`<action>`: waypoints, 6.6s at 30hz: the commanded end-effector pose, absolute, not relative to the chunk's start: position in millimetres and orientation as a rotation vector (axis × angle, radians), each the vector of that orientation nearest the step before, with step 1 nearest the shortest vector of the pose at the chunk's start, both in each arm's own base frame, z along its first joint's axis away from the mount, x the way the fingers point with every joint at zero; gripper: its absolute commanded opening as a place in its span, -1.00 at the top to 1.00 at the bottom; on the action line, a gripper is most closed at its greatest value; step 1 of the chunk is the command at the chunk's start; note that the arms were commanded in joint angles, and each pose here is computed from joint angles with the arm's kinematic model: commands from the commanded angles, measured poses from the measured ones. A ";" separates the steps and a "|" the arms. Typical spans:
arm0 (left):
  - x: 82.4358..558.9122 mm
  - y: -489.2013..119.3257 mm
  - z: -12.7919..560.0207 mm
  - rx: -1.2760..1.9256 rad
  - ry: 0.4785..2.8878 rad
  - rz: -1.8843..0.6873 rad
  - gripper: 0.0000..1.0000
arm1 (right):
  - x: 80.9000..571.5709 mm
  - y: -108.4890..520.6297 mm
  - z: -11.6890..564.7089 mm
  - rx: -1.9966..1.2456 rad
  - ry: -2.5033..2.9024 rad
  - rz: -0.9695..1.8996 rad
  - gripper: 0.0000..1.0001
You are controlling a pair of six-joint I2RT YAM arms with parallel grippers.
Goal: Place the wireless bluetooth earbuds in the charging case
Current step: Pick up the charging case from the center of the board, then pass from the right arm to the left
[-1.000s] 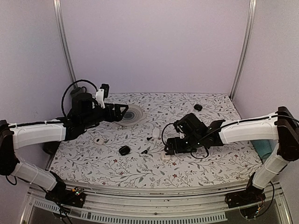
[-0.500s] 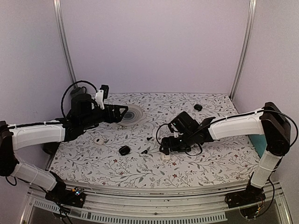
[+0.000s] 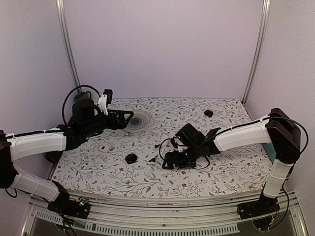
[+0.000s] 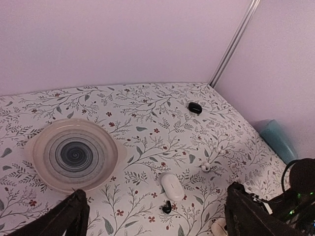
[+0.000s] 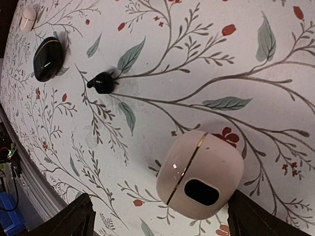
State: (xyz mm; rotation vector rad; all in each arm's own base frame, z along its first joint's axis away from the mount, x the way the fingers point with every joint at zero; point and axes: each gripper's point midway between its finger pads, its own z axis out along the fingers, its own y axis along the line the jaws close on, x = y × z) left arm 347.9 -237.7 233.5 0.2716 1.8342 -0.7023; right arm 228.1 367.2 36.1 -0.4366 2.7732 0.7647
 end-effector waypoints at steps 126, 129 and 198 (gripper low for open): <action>353.2 -250.5 156.6 -0.063 2.122 -1.047 -0.87 | 243.4 384.2 31.4 -0.655 2.603 0.375 0.05; 348.7 -258.0 148.5 -0.053 2.140 -1.085 -0.85 | 244.2 380.6 32.1 -0.652 2.593 0.376 0.07; 302.7 -389.4 110.5 0.512 2.354 -1.398 0.47 | 303.9 417.7 127.1 -0.548 2.214 0.656 0.05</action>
